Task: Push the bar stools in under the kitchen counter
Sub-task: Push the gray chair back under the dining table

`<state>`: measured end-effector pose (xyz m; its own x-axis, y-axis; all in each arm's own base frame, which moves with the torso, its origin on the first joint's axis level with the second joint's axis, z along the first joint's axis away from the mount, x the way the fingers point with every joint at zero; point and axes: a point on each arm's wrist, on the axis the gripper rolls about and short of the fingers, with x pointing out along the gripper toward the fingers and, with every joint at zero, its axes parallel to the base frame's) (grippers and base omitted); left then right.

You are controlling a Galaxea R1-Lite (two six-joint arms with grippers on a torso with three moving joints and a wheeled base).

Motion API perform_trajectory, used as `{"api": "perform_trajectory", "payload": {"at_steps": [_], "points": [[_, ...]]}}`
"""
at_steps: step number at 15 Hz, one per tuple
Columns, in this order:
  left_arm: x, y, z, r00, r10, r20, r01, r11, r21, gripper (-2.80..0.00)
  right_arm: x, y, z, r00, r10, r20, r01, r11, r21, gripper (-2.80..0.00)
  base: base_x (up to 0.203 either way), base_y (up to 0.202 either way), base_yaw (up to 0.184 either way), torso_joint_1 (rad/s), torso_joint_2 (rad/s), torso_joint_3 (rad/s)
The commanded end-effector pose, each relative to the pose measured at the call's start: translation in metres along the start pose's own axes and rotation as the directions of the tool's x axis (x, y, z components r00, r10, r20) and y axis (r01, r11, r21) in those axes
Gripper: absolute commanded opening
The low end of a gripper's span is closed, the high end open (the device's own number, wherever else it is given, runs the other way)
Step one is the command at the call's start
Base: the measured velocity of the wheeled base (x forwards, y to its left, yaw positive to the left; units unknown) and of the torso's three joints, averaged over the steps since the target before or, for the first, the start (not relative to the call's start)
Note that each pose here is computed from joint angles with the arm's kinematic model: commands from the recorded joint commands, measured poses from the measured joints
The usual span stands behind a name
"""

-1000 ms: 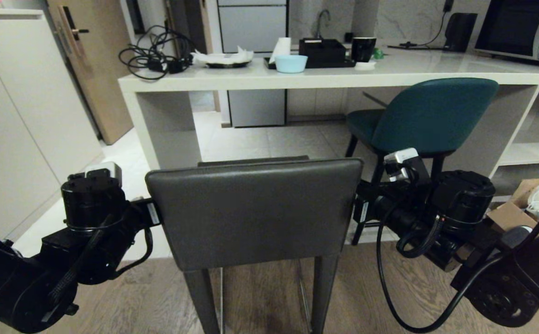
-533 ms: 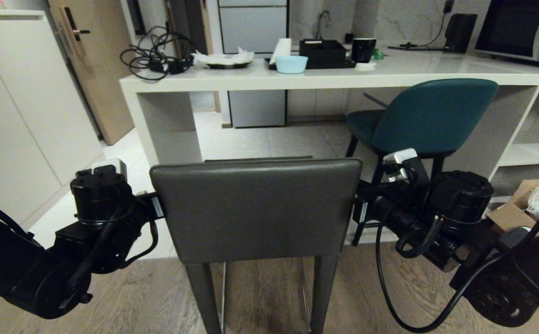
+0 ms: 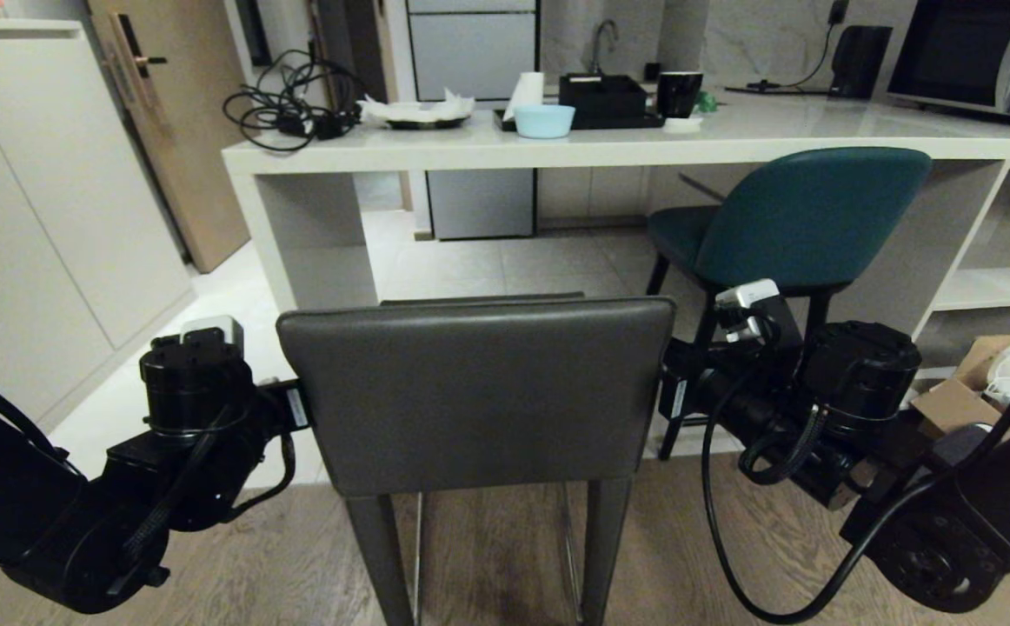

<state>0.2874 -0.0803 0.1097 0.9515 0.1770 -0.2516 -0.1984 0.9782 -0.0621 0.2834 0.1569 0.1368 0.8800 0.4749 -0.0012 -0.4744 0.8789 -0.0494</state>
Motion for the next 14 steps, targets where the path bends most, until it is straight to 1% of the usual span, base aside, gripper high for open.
{"api": "perform_trajectory", "payload": {"at_steps": [1,3,4,5,6,7,8,9,10,11,12,14], "points": [[-0.002,0.001,0.002,1.0,0.005,0.013,-0.005,1.0,-0.009,-2.8,0.001,0.0,-0.001,1.0,-0.004,0.0,0.004,1.0,-0.003,-2.8,0.0,0.0,0.0,0.0,0.0,0.0],[0.0,0.002,0.004,1.0,0.01,0.02,-0.009,1.0,-0.015,-2.8,0.004,-0.004,-0.004,1.0,-0.016,-0.008,0.016,1.0,-0.003,-2.8,0.0,0.0,0.0,0.0,0.0,0.0],[0.004,0.007,0.007,0.999,0.024,0.026,-0.024,0.999,-0.022,-2.8,0.005,-0.008,-0.004,1.0,-0.027,-0.006,0.027,1.0,-0.003,-2.8,0.0,0.0,0.0,0.0,0.0,0.0],[0.009,0.012,0.01,0.999,0.022,0.031,-0.021,0.999,-0.031,-2.8,0.008,-0.011,-0.004,0.999,-0.038,-0.002,0.038,0.999,-0.004,-2.8,0.0,0.0,0.0,0.0,0.0,0.0],[0.012,0.015,0.012,0.999,-0.005,0.032,0.006,0.999,-0.035,-2.8,0.01,-0.013,-0.002,0.999,-0.042,0.008,0.042,0.999,-0.004,-2.8,0.0,0.0,0.0,0.0,0.0,0.0],[0.013,0.017,0.016,0.999,-0.036,0.036,0.037,0.999,-0.026,-2.8,0.012,-0.013,0.0,0.999,-0.044,0.013,0.044,0.999,-0.004,-2.8,0.0,0.0,0.0,0.0,0.0,0.0],[0.014,0.016,0.018,0.997,-0.063,0.041,0.063,0.998,-0.008,-2.8,0.013,-0.013,-0.001,0.999,-0.043,0.01,0.043,0.999,-0.006,-2.8,0.0,0.0,0.0,0.0,0.0,0.0],[0.015,0.015,0.019,0.996,-0.079,0.049,0.079,0.997,-0.008,-2.8,0.015,-0.013,-0.002,0.999,-0.043,0.008,0.043,0.999,-0.011,-2.8,0.0,0.0,0.0,0.0,0.0,0.0],[0.015,0.012,0.023,0.992,-0.098,0.079,0.099,0.995,-0.015,-2.8,0.018,-0.013,-0.002,0.999,-0.043,0.011,0.043,0.999,-0.013,-2.8,0.0,0.0,0.0,0.0,0.0,0.0],[0.016,0.01,0.024,0.988,-0.113,0.102,0.115,0.993,-0.019,-2.8,0.019,-0.013,-0.002,0.999,-0.043,0.01,0.043,0.999,-0.013,-2.8,0.0,0.0,0.0,0.0,0.0,0.0],[0.018,0.009,0.023,0.986,-0.127,0.105,0.129,0.992,-0.013,-2.8,0.021,-0.013,-0.001,0.999,-0.043,0.014,0.043,0.999,-0.014,-2.8,0.0,0.0,0.0,0.0,0.0,0.0],[0.018,0.009,0.019,0.987,-0.13,0.099,0.131,0.991,-0.008,-2.8,0.028,-0.014,0.001,0.999,-0.046,0.015,0.046,0.999,-0.014,-2.8,0.0,0.0,0.0,0.0,0.0,0.0]]}}
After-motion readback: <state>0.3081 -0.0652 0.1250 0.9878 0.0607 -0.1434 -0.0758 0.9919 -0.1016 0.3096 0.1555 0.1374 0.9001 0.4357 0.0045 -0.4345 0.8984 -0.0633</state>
